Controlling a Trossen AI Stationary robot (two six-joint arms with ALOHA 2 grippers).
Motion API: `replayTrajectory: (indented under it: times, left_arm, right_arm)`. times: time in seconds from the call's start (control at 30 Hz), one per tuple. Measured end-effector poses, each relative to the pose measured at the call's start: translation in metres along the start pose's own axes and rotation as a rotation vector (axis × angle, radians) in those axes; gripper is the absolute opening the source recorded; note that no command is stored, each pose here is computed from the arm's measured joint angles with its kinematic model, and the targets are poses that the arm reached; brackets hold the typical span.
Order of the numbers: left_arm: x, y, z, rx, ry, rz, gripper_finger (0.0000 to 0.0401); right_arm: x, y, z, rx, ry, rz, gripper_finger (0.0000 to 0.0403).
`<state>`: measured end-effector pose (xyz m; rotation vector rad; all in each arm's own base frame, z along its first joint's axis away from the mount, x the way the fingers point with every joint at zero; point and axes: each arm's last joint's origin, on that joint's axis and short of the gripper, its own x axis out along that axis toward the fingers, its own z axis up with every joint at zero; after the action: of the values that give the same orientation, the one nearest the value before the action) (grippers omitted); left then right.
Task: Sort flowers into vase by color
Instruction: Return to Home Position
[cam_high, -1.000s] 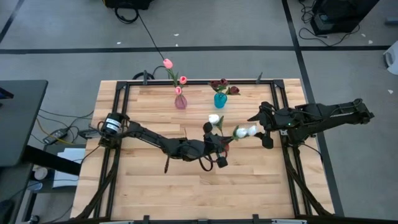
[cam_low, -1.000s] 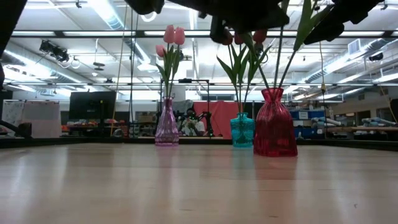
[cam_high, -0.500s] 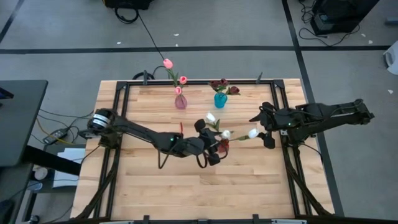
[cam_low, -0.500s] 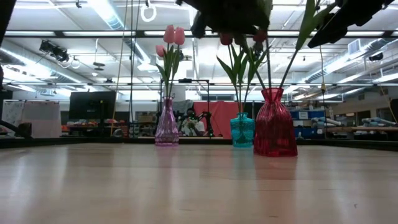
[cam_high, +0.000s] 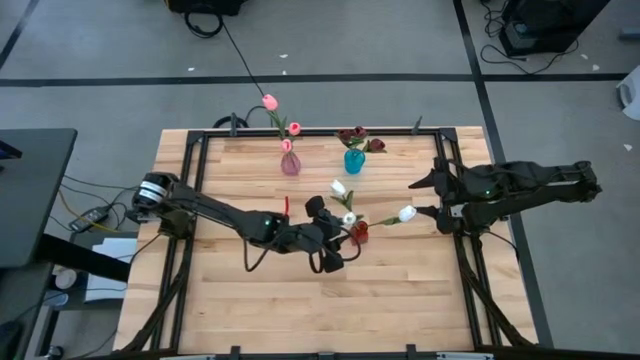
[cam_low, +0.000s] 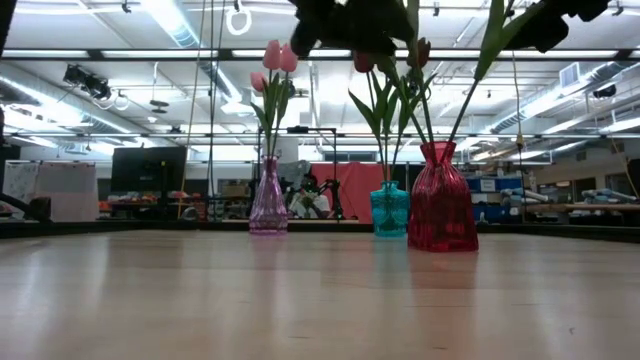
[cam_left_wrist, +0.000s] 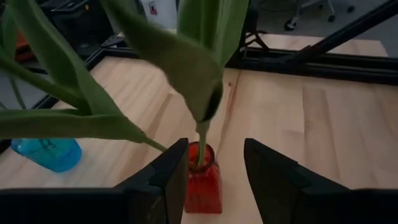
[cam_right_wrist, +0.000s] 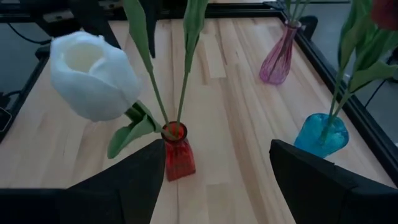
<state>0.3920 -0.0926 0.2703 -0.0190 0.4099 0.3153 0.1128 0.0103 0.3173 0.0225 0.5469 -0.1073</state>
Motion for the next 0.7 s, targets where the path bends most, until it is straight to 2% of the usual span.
replayTrajectory:
  times: [0.27, 0.43, 0.7]
  left_arm:
    - [-0.027, 0.0, 0.015, -0.001, -0.025, -0.02, 0.0162]
    - [-0.037, -0.003, 0.016, 0.037, -0.021, -0.032, 0.0162]
    - [-0.06, 0.004, 0.017, 0.049, -0.013, -0.059, 0.0161]
  right_arm:
    - [-0.001, 0.0, 0.0, 0.0, -0.001, -0.005, 0.0299]
    - [-0.004, -0.001, -0.001, -0.017, -0.016, -0.003, 0.0299]
    - [-0.019, -0.006, -0.011, 0.019, -0.133, 0.022, 0.0299]
